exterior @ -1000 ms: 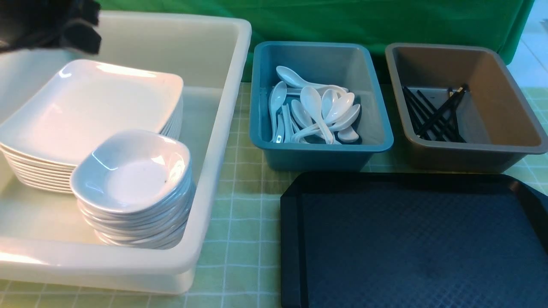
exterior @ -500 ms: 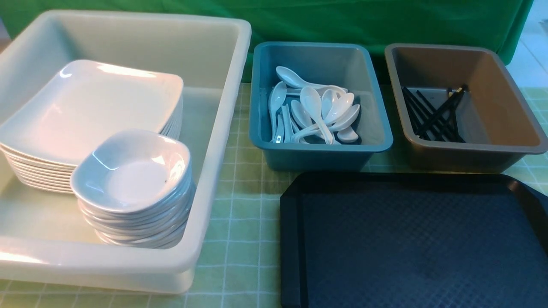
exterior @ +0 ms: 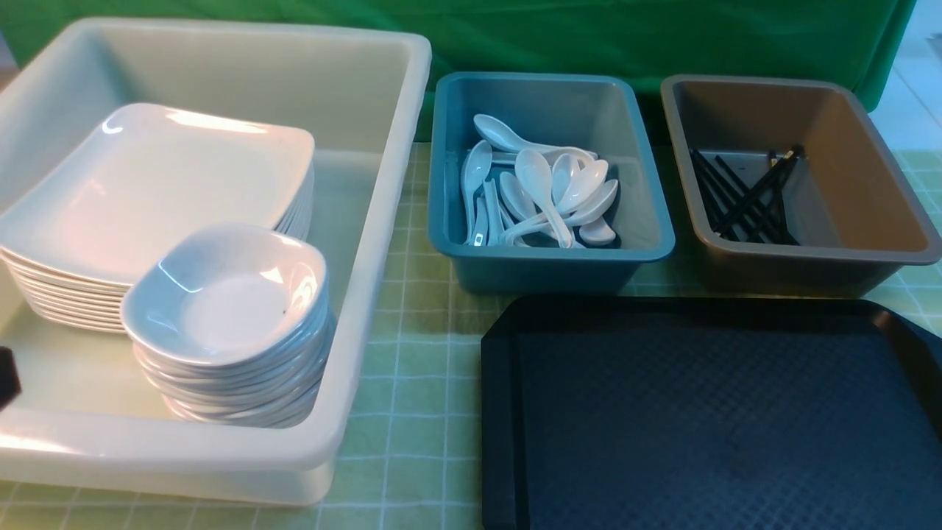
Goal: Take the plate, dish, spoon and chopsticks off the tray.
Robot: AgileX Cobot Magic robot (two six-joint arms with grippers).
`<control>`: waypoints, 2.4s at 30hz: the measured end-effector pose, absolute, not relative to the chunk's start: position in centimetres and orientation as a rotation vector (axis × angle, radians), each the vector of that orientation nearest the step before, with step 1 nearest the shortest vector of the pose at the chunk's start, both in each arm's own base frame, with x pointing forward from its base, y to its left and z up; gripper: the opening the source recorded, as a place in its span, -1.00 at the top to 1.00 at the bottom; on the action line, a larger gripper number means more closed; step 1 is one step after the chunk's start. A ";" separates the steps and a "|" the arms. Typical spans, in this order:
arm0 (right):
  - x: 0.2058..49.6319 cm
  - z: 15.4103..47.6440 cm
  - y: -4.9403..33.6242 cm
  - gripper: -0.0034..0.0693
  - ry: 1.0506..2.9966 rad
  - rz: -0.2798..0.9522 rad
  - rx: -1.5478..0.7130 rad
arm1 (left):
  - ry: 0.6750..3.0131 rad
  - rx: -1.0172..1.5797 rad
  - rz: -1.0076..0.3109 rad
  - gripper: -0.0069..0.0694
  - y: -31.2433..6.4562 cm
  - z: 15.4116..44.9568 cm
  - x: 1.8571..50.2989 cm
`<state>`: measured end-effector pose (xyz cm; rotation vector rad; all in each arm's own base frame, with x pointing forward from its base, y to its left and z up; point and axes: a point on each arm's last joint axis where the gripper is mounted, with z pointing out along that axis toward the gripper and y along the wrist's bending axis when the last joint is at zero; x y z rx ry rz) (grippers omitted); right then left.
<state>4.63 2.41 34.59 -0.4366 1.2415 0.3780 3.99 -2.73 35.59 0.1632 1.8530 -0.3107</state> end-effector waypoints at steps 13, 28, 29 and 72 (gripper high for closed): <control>4.6 34.5 2.5 0.79 1.242 0.382 -0.441 | 1.818 0.146 -0.299 0.86 -2.6 35.7 4.2; 4.7 34.4 2.5 0.73 1.244 0.381 -0.442 | 1.675 0.078 0.020 0.86 -0.5 32.7 5.1; 4.7 34.4 2.5 0.73 1.244 0.381 -0.442 | 1.665 0.063 0.047 0.86 -0.3 32.0 5.1; 4.3 34.5 2.9 0.44 1.218 0.448 -0.469 | 1.712 -0.059 0.047 0.83 0.4 19.1 5.6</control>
